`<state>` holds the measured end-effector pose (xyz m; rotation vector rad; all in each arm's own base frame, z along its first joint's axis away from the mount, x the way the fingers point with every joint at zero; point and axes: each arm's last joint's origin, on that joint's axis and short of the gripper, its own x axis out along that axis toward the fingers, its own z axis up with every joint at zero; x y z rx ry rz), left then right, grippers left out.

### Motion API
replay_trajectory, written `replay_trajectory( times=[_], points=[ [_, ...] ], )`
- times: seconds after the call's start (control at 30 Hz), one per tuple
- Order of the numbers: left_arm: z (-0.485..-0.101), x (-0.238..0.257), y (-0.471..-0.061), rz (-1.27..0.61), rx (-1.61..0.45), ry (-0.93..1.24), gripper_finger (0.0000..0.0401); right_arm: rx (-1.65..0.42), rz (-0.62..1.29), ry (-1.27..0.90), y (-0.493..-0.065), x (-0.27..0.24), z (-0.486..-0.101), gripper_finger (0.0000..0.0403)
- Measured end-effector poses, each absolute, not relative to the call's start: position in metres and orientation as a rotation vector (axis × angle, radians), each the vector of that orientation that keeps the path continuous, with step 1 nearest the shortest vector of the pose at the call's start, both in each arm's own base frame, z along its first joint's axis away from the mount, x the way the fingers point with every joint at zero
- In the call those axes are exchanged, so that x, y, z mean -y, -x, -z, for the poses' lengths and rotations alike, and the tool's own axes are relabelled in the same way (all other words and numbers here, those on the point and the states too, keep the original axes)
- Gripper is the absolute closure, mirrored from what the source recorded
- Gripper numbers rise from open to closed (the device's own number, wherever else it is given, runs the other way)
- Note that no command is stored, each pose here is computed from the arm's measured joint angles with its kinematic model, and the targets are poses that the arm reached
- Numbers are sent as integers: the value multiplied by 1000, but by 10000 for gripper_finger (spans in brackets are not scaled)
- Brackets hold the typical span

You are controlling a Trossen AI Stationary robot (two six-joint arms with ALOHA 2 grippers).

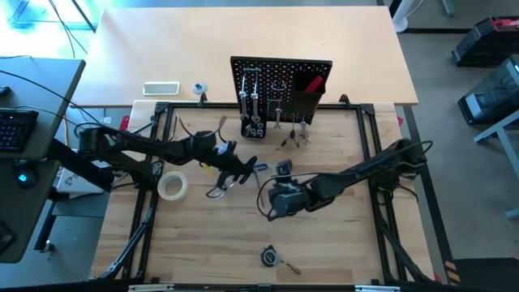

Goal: Hang tools onto peg board
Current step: Hang the wire stripper onto the peg board

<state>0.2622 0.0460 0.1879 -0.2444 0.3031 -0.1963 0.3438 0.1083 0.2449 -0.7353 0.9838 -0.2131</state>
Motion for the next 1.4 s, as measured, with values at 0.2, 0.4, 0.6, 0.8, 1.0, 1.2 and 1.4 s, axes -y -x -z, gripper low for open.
replay_trajectory(
  times=[0.2,0.4,0.6,0.8,1.0,1.2,1.4],
  points=[
    [-221,-61,-241,94,-194,32,382,-1084,278,643,-321,-114,-245,272],
    [-240,-76,-214,-5,-187,-67,382,-1125,357,607,-302,-128,-243,272],
    [-255,-83,-199,-33,-123,-148,382,-1101,484,574,-279,-145,-243,272],
    [-260,-88,-195,-33,-81,-217,382,-1040,557,513,-259,-163,-245,272],
    [-248,-91,-206,58,-117,-257,382,-970,623,505,-245,-171,-247,272],
    [-222,-104,-234,98,-200,-250,383,-935,659,505,-242,-171,-248,272],
    [-218,-117,-276,117,-102,-240,383,-925,667,514,-243,-170,-249,272]
  ],
)
